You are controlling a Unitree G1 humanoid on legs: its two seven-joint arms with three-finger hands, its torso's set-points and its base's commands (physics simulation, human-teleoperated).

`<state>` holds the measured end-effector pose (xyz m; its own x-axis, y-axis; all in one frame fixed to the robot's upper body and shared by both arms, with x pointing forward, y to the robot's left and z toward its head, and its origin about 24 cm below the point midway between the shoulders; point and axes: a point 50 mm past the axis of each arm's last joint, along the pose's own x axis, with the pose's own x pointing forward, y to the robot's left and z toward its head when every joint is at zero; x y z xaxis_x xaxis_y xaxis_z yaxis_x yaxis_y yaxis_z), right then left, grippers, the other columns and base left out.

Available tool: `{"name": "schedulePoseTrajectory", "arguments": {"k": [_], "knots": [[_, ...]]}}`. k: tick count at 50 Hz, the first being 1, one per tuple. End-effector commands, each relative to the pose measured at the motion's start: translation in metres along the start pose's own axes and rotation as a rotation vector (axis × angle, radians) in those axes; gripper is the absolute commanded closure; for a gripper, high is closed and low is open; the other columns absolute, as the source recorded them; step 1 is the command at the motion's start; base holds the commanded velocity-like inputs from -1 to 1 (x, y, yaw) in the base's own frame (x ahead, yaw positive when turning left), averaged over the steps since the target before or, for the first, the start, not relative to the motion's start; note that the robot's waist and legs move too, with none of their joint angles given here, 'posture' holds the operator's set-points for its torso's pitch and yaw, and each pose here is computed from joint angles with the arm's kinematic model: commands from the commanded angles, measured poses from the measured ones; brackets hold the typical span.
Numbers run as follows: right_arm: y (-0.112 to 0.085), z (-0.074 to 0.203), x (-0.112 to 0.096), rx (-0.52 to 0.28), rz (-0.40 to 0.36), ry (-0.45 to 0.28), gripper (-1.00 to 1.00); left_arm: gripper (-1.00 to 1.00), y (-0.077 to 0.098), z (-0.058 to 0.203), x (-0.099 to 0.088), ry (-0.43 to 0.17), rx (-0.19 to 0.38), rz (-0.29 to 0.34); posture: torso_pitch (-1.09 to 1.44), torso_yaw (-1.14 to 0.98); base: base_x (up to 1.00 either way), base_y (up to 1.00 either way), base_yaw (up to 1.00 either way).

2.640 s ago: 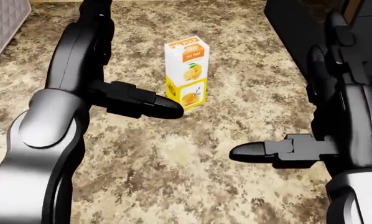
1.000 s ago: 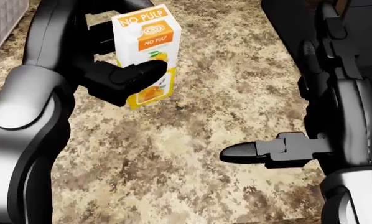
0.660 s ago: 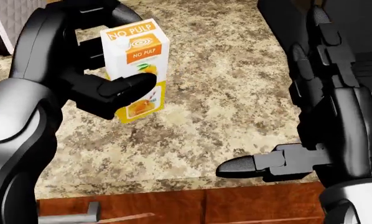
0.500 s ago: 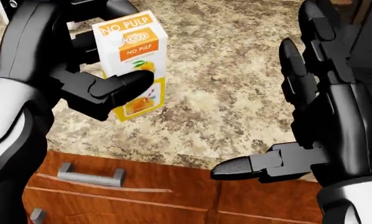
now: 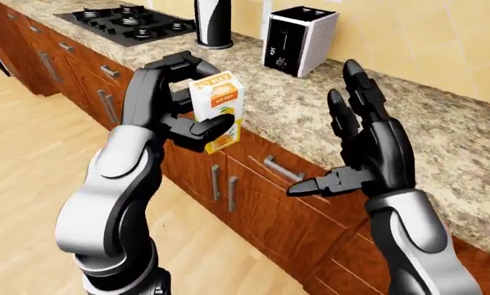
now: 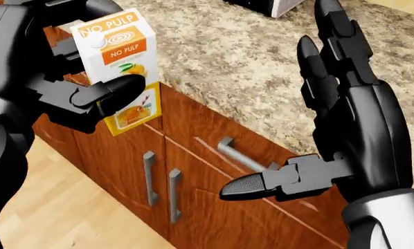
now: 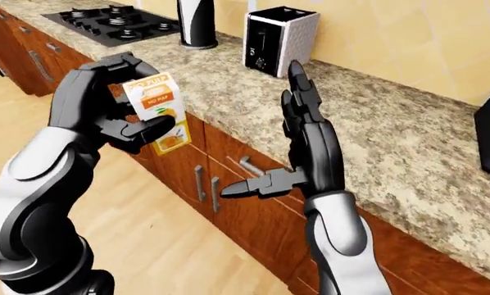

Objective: Move the drinks to the dining counter.

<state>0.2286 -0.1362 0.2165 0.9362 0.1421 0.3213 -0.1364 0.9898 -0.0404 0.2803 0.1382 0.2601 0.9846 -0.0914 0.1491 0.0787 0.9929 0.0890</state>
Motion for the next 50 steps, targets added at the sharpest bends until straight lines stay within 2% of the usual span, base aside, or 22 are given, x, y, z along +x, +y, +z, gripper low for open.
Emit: {"name": "schedulePoseTrajectory", "arguments": {"k": [1,50], "knots": [[-0.001,0.0062,-0.0004,-0.016,-0.009,-0.051,-1.0,1.0,-0.0029,0.0156,-0.0034,-0.104,-0.003,-0.02,0.0,0.0,0.3,0.0,1.0],[0.0009,-0.0006,-0.0038,-0.027,0.006,-0.045,-1.0,1.0,-0.0046,0.0067,-0.0042,-0.099,-0.003,-0.014,0.0,0.0,0.39,0.0,1.0]]}}
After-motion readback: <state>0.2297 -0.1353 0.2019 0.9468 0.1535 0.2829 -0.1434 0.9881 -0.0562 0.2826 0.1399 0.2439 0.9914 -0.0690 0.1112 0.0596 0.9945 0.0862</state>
